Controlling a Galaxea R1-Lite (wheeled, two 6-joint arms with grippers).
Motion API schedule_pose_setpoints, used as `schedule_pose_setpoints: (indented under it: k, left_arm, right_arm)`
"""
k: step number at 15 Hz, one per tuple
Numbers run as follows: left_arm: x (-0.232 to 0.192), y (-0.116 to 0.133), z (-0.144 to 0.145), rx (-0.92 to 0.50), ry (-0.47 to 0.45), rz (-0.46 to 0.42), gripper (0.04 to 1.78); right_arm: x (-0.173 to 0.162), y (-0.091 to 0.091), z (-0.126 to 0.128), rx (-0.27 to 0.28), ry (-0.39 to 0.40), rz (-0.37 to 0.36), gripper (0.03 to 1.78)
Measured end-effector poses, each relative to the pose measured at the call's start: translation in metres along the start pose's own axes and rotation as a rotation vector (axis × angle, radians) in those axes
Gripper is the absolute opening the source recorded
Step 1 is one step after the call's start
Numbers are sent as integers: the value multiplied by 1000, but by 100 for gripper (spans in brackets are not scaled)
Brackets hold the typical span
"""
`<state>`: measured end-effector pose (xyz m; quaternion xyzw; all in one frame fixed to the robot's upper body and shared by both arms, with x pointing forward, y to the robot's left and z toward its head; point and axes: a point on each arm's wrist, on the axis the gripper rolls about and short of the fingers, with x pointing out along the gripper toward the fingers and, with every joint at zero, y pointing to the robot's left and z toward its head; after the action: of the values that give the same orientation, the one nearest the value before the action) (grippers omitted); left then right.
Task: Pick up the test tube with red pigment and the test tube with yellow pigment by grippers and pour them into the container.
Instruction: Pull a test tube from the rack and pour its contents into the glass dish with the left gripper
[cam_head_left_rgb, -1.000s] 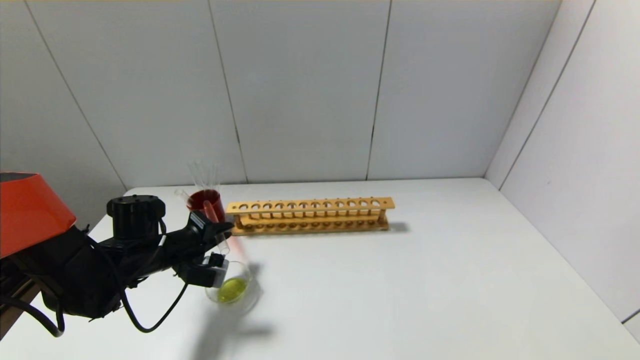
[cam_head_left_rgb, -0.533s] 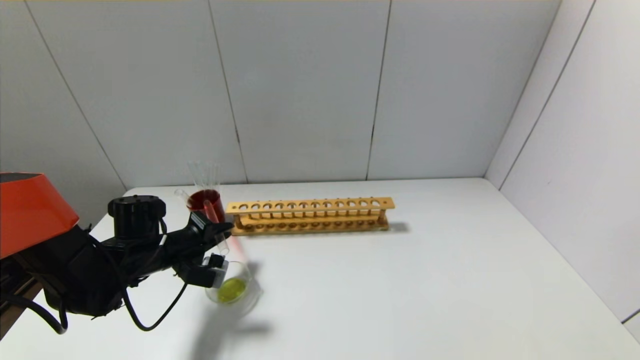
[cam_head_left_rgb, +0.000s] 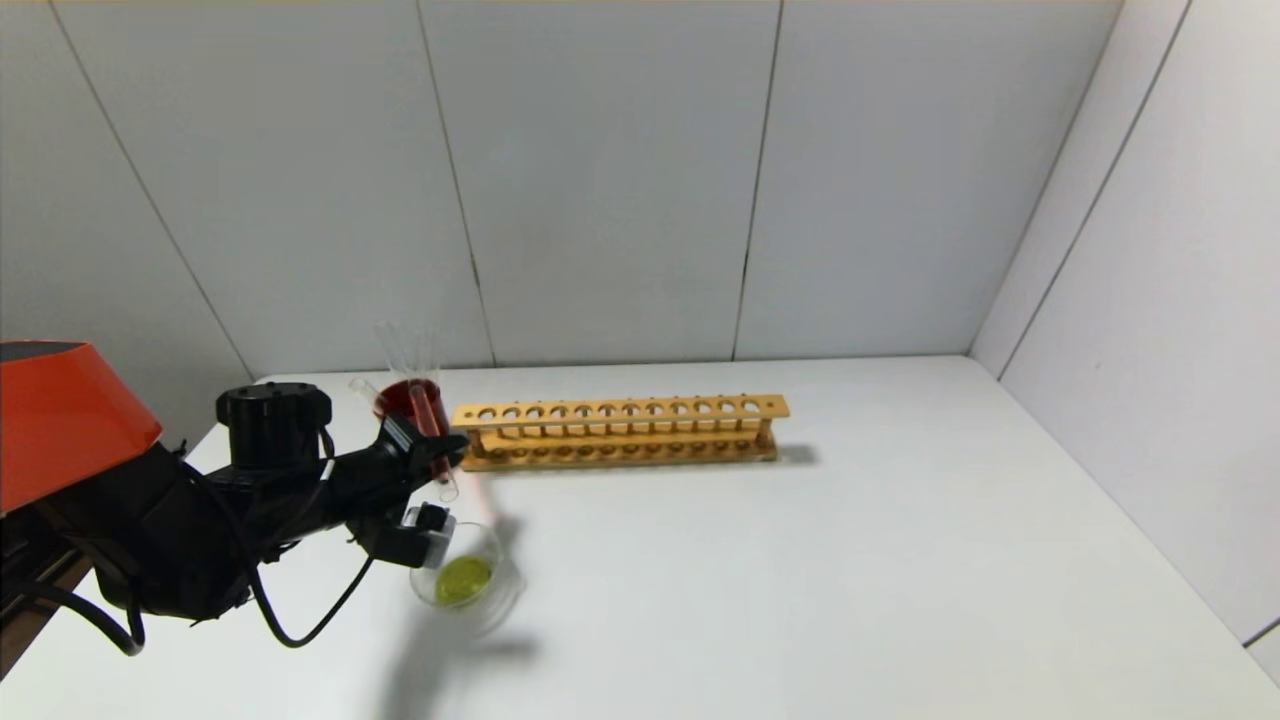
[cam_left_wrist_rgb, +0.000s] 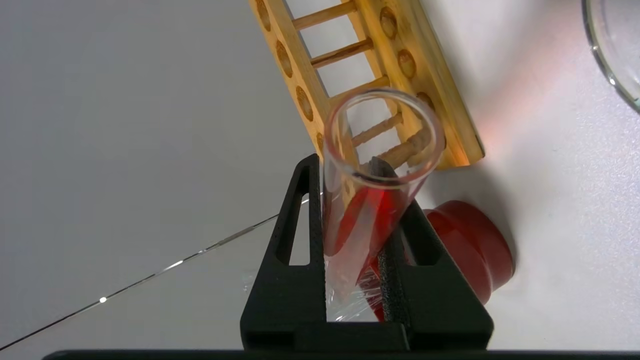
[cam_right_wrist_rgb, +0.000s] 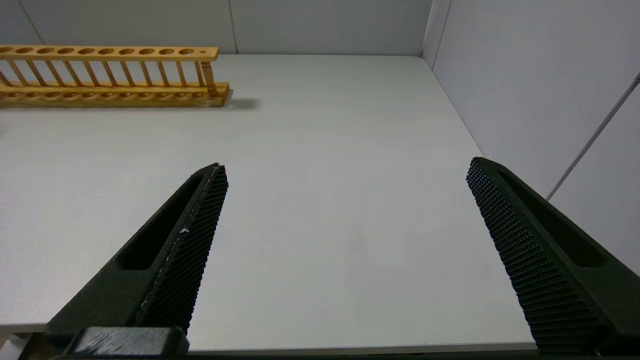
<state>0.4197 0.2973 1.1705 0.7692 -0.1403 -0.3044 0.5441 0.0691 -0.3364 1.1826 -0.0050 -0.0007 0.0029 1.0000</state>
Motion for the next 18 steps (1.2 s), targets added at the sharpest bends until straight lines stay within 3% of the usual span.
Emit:
schedule_pose_setpoints:
  k: [18]
  left_arm:
    - [1, 10, -10, 108, 9, 50, 34]
  right_arm:
    - [0, 0, 0, 0, 0, 0, 175]
